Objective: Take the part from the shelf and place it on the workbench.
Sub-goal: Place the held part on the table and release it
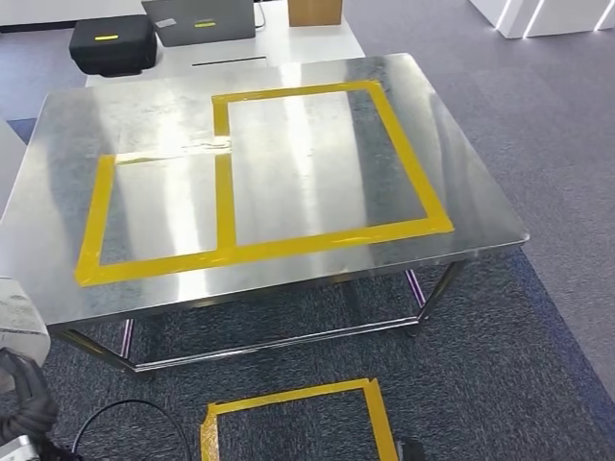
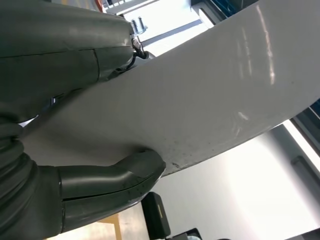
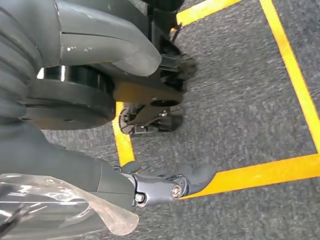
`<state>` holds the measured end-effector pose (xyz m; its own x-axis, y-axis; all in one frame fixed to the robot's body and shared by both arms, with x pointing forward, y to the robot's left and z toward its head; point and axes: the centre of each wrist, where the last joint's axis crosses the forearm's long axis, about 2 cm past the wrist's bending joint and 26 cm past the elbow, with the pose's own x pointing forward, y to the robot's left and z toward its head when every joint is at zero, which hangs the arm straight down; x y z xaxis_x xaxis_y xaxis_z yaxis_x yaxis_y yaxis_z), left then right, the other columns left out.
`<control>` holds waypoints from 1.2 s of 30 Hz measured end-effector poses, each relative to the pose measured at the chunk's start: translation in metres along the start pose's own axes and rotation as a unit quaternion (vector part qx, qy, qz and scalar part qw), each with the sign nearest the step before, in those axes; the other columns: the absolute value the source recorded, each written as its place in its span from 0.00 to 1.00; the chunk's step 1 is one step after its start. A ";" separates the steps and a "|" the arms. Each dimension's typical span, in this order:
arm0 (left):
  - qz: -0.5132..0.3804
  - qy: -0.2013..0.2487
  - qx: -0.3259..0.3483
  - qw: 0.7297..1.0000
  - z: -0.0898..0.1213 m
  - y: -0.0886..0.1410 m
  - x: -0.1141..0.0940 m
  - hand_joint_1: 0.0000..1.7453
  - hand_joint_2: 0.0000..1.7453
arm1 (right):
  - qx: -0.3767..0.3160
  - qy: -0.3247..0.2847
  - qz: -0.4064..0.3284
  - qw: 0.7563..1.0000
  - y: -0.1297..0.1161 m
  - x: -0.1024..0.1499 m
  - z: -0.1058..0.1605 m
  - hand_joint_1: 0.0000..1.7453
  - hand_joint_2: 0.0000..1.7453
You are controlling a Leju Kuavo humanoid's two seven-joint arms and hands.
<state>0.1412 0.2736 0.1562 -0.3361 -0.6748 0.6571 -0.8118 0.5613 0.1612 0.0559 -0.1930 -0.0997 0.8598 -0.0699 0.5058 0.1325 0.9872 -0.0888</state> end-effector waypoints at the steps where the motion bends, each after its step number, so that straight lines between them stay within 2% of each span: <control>1: 0.000 0.000 0.000 1.000 0.000 0.000 0.000 1.00 1.00 | 0.000 0.000 0.000 1.000 0.000 0.000 0.000 0.00 1.00; 36: 0.002 0.004 0.002 1.000 0.000 0.000 -0.001 1.00 1.00 | -0.011 0.008 0.003 1.000 -0.003 -0.006 0.002 0.00 1.00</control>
<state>0.1416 0.2738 0.1554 -0.3357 -0.6692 0.6629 -0.8121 0.5622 0.1563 0.0497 -0.1951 -0.1008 0.8686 -0.0670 0.4910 0.1387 0.9841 -0.1112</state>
